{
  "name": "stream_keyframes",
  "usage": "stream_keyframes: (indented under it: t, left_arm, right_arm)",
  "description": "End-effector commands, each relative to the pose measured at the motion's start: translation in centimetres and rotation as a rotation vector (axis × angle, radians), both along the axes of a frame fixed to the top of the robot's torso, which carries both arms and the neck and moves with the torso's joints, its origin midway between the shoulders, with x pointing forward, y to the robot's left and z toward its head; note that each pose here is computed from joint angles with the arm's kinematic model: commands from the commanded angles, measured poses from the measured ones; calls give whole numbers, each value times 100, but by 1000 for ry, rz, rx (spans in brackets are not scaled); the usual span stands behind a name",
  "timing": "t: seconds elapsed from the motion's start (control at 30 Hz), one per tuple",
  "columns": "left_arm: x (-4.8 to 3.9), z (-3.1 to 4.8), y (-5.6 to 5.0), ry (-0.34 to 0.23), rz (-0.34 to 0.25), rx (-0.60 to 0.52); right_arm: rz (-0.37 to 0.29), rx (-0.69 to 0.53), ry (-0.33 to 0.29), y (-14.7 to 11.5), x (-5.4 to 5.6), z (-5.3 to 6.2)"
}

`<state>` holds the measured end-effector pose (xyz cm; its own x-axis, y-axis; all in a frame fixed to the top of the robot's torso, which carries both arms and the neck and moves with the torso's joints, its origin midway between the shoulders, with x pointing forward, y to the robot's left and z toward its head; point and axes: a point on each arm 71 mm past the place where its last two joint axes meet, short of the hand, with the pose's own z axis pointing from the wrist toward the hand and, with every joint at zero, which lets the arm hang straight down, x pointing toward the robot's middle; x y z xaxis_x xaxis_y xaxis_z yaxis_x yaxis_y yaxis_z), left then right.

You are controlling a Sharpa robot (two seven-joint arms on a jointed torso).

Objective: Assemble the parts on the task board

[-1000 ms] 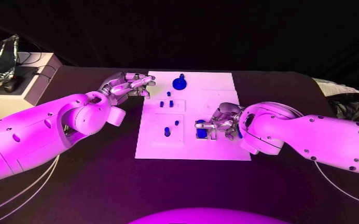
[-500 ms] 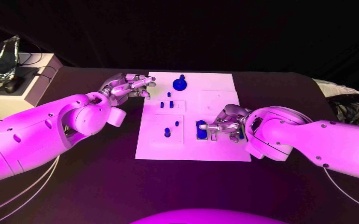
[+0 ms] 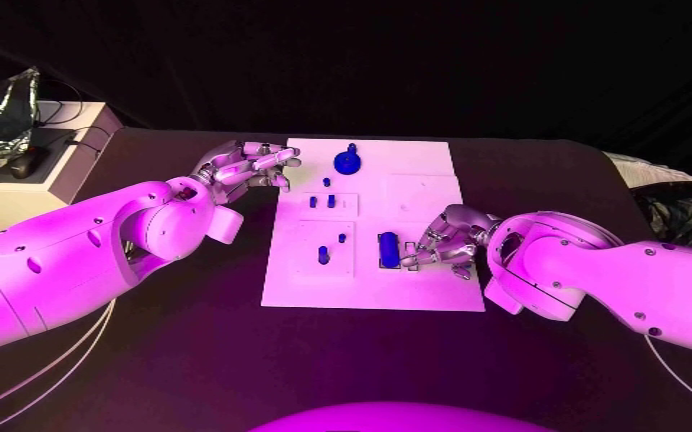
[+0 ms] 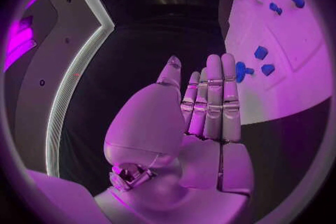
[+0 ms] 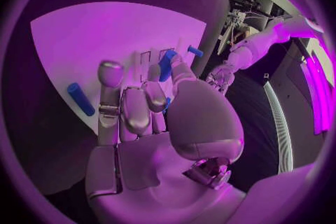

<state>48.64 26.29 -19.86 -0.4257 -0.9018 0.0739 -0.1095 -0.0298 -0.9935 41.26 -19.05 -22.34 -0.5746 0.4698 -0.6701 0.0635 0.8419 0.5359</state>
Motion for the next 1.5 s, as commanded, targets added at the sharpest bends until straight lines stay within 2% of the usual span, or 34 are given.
stream_keyframes:
  t: [0.03,0.3,0.73,1.13,1.5]
  left_arm:
    - [-5,7,-20,-3,-16,-10]
    - [-5,8,-21,-4,-16,-11]
    - [-12,15,-25,-6,-18,-12]
    - [-7,14,-28,-11,-22,-16]
    - [-5,14,-29,-11,-23,-16]
  right_arm:
    - [36,12,10,37,-24,-14]
    - [14,-4,-5,53,-5,-34]
    - [-15,-25,-80,98,59,-41]
    - [64,-47,-34,147,28,-111]
    - [40,-49,-79,158,26,-100]
